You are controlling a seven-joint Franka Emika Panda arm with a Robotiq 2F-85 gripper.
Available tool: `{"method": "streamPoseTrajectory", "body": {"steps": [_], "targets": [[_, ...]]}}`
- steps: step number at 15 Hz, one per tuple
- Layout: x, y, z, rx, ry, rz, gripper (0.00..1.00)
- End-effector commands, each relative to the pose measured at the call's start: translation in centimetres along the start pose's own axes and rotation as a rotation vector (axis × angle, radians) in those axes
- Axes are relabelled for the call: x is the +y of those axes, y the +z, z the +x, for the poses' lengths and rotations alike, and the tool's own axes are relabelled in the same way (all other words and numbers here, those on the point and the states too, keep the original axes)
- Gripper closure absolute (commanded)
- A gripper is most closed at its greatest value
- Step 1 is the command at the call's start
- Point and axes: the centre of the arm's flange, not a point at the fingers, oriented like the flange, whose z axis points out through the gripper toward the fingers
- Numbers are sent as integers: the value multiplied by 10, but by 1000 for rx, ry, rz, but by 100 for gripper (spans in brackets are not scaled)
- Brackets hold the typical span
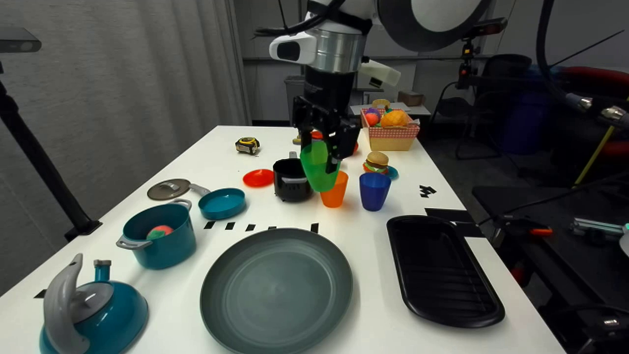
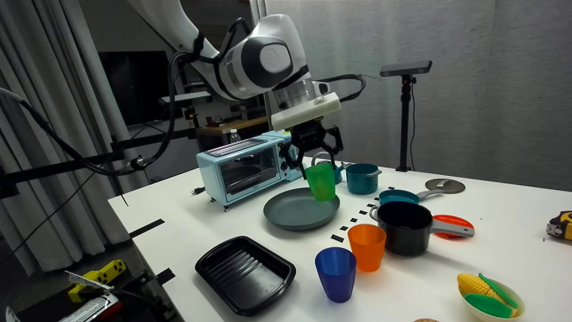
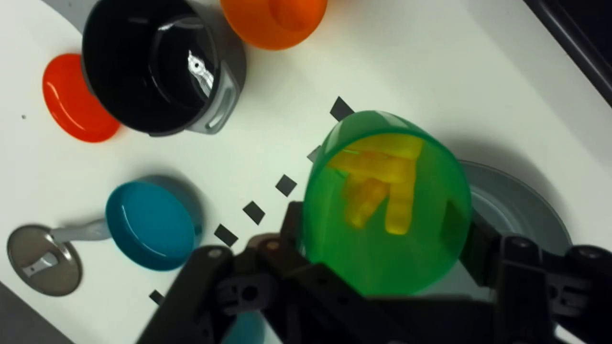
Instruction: Pour the things in the green cup onto the plate
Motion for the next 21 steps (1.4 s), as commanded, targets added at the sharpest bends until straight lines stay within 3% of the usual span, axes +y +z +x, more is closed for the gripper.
{"method": "streamPoseTrajectory", "body": {"steps": [1,10,13,18,21], "targets": [[-22,-17,14,-9,-184,-16,49],[-58,5,37,-102,-594,-130,49],[-61,13,40,-101,-687,-227,49],[-59,6,44,-57,-694,-262,49],[-59,2,43,-66,-656,-224,49]]}}
